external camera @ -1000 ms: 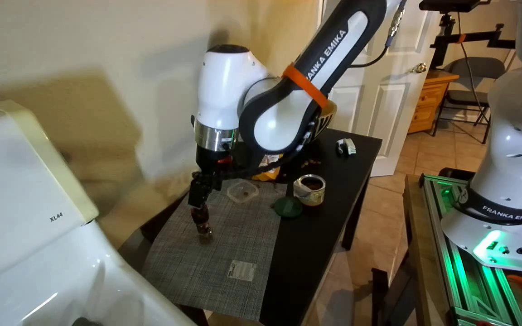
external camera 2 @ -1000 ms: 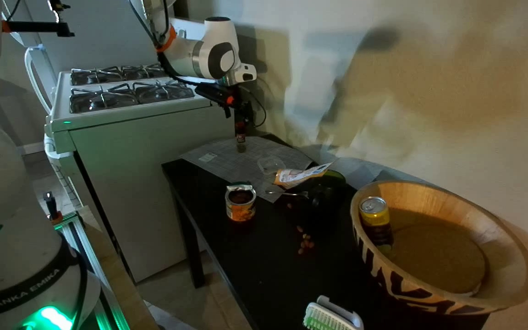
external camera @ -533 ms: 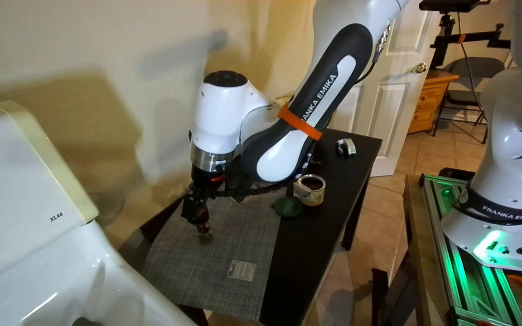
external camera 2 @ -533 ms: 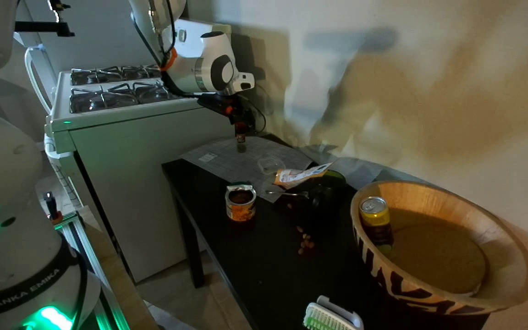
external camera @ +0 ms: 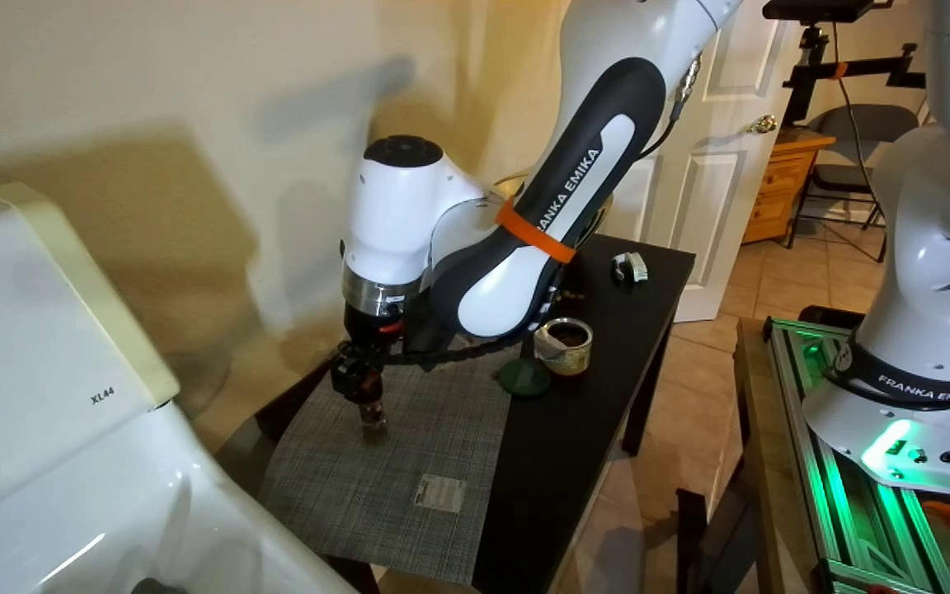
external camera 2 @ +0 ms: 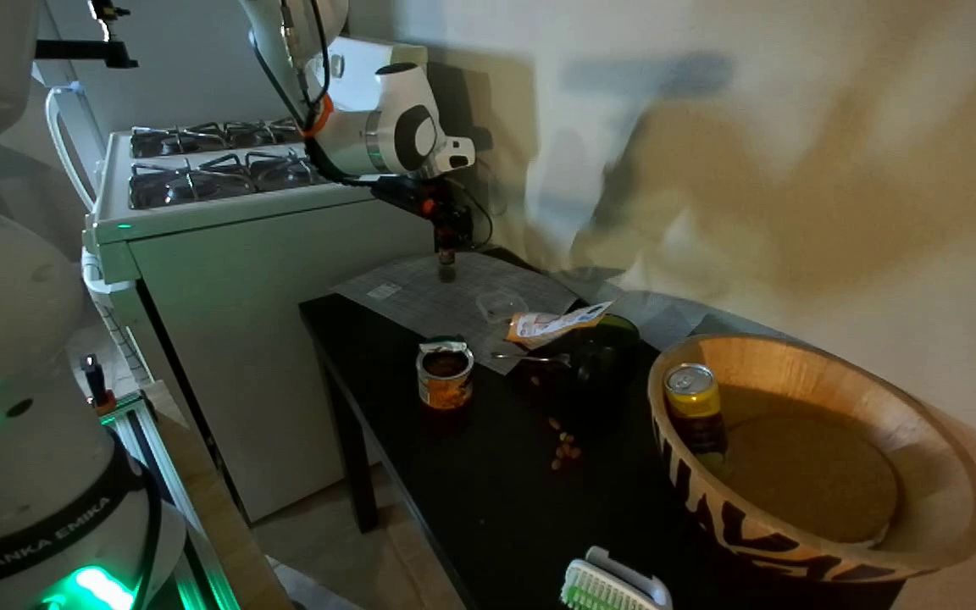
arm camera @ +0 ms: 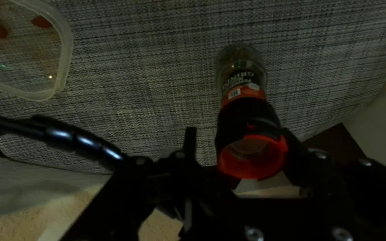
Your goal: Put the bottle in the brown bowl
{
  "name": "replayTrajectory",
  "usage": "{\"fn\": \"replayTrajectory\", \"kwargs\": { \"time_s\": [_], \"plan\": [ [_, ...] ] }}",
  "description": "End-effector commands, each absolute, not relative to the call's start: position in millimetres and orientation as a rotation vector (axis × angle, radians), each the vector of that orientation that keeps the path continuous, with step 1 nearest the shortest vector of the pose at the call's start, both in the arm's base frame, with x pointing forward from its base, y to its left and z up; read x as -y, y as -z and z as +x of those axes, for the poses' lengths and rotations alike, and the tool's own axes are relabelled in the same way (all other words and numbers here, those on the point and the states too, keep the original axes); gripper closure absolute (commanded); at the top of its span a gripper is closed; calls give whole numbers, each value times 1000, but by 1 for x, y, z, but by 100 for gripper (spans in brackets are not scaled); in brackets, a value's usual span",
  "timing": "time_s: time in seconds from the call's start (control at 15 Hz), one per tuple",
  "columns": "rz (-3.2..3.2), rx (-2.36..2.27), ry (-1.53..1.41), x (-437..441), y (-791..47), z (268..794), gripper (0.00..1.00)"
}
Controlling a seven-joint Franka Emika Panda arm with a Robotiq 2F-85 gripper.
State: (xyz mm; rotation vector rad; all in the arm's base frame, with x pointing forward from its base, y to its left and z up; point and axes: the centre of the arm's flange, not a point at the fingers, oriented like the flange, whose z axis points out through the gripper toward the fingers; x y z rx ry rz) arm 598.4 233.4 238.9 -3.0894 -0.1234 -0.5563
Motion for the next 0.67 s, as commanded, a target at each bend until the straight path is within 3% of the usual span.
{"fn": "replayTrajectory", "kwargs": {
  "time_s": [0.0, 0.13, 0.6],
  "plan": [
    [-3101, 96, 540, -242, -227, 600, 71],
    [-3100, 94, 541, -245, -235, 600, 79],
    [-3247, -30, 493, -195, -369, 601, 79]
  ]
}}
